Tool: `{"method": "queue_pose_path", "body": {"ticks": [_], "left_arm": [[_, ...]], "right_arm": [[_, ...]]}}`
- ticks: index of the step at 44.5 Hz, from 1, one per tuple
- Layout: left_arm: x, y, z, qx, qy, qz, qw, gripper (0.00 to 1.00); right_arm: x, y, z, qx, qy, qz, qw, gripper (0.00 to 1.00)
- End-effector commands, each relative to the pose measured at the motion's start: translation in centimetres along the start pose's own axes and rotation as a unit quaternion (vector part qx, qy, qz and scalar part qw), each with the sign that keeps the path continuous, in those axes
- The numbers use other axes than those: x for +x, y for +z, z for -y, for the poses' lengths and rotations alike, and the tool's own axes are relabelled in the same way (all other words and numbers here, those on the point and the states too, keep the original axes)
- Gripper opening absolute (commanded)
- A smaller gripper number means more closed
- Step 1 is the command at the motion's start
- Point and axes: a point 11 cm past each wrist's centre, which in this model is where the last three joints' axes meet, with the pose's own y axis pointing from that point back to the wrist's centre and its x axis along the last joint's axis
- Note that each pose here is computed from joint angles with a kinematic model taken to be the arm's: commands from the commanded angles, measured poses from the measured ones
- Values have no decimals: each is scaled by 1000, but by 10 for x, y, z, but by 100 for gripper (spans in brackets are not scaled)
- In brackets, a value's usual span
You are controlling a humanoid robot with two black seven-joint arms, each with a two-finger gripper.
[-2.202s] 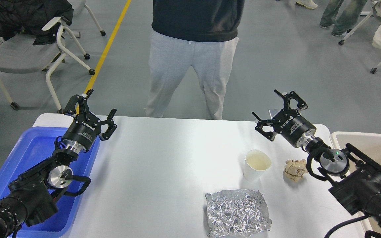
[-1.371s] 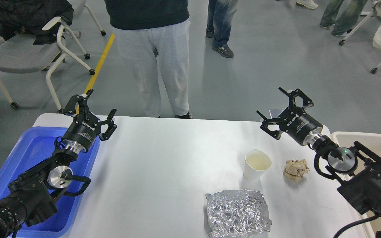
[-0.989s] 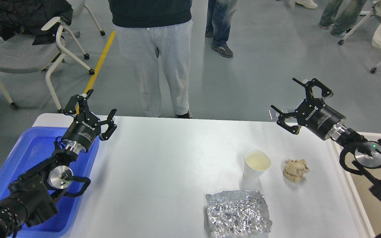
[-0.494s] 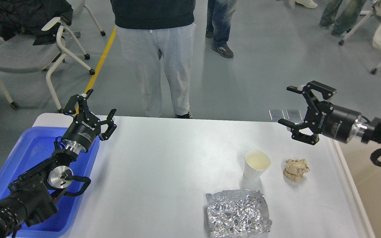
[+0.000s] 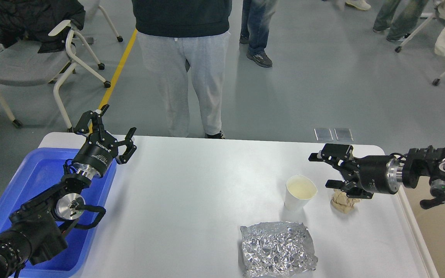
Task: Tidy desktop
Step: 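Move the right gripper toward the white paper cup and open it, then close the right gripper around the white paper cup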
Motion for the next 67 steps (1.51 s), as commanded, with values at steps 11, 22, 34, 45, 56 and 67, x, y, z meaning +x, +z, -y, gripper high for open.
{"method": "queue_pose_path", "body": {"ticks": [11, 22, 34, 45, 56, 67], "left_arm": [[0, 0, 0, 0, 0, 0, 1000, 100], [0, 0, 0, 0, 0, 0, 1000, 100], [0, 0, 0, 0, 0, 0, 1000, 100], [0, 0, 0, 0, 0, 0, 1000, 100], [0, 0, 0, 0, 0, 0, 1000, 100], [0, 0, 0, 0, 0, 0, 1000, 100]], "right_arm": [[-5, 34, 41, -83, 15, -87, 993, 100], [-12, 40, 62, -92, 16, -85, 992, 100], [-15, 44, 71, -96, 16, -82, 992, 100], [-21, 51, 79, -95, 14, -75, 993, 100], [-19, 64, 81, -99, 23, -83, 991, 96], [-20, 64, 81, -88, 24, -91, 992, 72]]}}
